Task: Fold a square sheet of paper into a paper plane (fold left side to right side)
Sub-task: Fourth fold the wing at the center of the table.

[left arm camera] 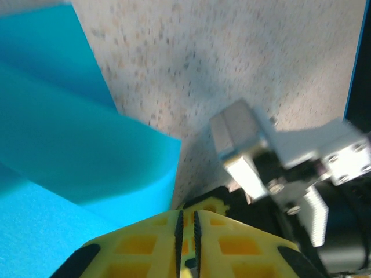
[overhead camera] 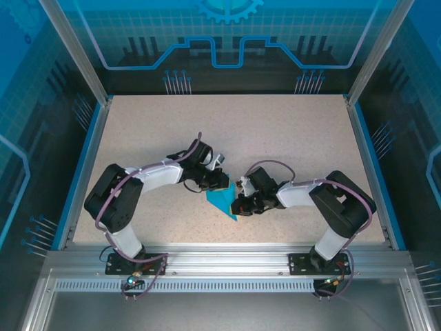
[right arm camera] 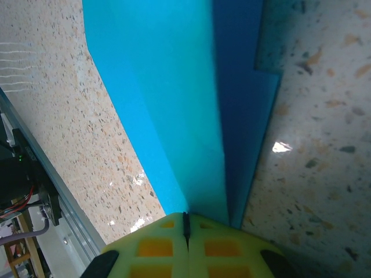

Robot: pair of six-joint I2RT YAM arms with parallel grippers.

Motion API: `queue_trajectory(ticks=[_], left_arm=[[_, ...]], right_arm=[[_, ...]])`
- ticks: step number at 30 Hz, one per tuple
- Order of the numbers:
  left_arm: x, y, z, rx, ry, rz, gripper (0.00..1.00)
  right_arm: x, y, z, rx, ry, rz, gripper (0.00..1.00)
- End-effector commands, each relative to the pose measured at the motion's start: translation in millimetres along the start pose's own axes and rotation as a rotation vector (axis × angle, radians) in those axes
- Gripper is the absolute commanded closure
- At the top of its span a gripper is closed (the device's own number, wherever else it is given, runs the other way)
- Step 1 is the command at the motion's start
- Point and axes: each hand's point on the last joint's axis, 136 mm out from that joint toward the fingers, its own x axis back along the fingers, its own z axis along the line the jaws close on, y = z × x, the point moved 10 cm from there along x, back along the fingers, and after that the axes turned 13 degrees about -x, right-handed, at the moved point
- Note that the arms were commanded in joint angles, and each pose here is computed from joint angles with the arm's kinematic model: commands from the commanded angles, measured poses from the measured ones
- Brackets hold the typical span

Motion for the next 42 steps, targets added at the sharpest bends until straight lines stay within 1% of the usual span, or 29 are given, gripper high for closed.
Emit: queue_trajectory(ticks=[1,7,17,29,35,42], left_arm=[[-11,-12,-1,-0.021,-0.061,0.047,0.84],[-21,-16,1,-0.026,-0.084,0.063,0.87],[-38,-18,16,-0.013,-0.054,0.087,0.92],[-49,-25,38,0.023,0.048,0.100,1.00],[-46,-25,49,0.036,0.043,0.072,1.00],[-40,-28,71,0.080,0.011,0.022,1.00]], right_arm=[[-8,-23,-57,-0.138,-0.301,0.067,1.00],[-8,-22,-56,-0.136,-0.303,0.069,1.00],[-7,-21,-55,-0.129,-0.317,0.076,1.00],[-5,-24,-56,-0.137,-0.349,0.097,1.00],[-3,-25,-56,-0.137,-0.355,0.100,1.00],[-2,-25,-56,-0.138,-0.373,0.103,1.00]])
